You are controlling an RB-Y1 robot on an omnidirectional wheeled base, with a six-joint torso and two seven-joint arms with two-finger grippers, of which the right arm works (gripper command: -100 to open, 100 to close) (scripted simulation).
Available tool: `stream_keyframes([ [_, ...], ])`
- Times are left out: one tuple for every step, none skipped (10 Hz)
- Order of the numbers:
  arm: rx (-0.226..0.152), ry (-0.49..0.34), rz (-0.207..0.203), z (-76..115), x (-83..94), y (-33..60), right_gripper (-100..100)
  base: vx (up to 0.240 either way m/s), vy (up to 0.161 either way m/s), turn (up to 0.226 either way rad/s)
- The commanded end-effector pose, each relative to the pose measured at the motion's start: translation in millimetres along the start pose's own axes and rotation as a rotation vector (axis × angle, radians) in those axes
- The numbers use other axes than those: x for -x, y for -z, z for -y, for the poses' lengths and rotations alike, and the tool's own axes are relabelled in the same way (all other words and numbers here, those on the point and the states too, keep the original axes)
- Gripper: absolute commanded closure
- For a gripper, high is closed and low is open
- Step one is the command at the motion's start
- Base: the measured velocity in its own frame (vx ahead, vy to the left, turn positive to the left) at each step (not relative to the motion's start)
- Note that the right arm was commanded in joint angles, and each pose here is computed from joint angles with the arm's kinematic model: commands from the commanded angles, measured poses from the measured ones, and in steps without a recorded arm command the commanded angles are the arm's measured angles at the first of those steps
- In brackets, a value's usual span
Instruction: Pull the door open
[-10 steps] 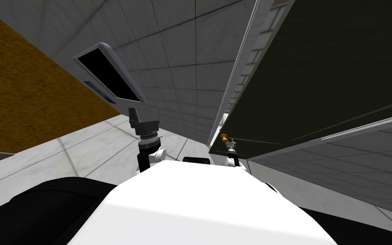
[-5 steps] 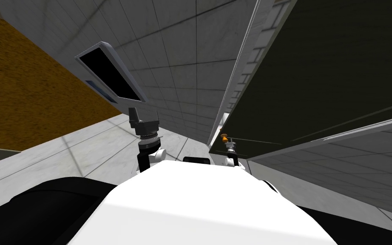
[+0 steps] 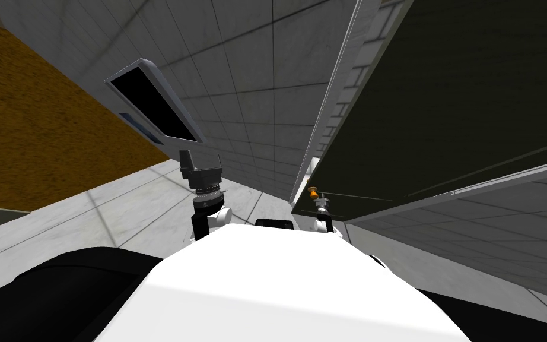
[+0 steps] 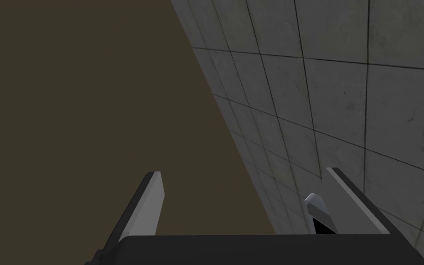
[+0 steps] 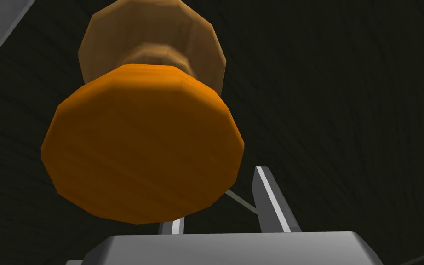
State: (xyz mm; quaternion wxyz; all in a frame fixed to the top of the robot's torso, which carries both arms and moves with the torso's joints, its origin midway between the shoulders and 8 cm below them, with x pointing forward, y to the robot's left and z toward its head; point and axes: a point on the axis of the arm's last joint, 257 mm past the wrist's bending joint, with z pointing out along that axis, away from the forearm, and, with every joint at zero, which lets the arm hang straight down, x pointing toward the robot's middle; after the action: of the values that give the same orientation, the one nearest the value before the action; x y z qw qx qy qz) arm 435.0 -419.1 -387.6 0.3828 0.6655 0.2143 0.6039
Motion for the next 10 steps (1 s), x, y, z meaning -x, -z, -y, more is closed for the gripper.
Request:
stream_keyframes([
  [-0.014, -0.074, -0.026, 17.2, -21.1, -1.7, -100, -0.027, -0.015, 0.044],
  [-0.014, -0.074, -0.026, 17.2, -21.1, -1.7, -100, -0.037, -0.024, 0.010],
  [-0.012, -0.120, -0.021, 18.4, -22.1, -2.2, -100, -0.044, -0.019, 0.070],
  [-0.013, -0.127, -0.021, 18.4, -22.1, -2.2, -100, -0.029, -0.007, 0.041],
  [-0.014, -0.126, -0.019, 19.0, -21.0, -1.6, -100, -0.010, 0.005, -0.012],
  [-0.013, -0.127, -0.021, 18.4, -22.1, -2.2, -100, -0.009, 0.013, -0.021],
  [-0.013, -0.127, -0.021, 18.4, -22.1, -2.2, -100, -0.002, 0.006, -0.018],
  [-0.011, -0.182, -0.017, 19.7, -23.3, -2.7, -100, -0.018, -0.013, 0.035],
  [-0.011, -0.182, -0.017, 19.7, -23.3, -2.7, -100, -0.032, -0.011, 0.017],
  [-0.009, -0.229, -0.012, 21.0, -24.4, -3.2, -100, -0.034, -0.008, 0.037],
])
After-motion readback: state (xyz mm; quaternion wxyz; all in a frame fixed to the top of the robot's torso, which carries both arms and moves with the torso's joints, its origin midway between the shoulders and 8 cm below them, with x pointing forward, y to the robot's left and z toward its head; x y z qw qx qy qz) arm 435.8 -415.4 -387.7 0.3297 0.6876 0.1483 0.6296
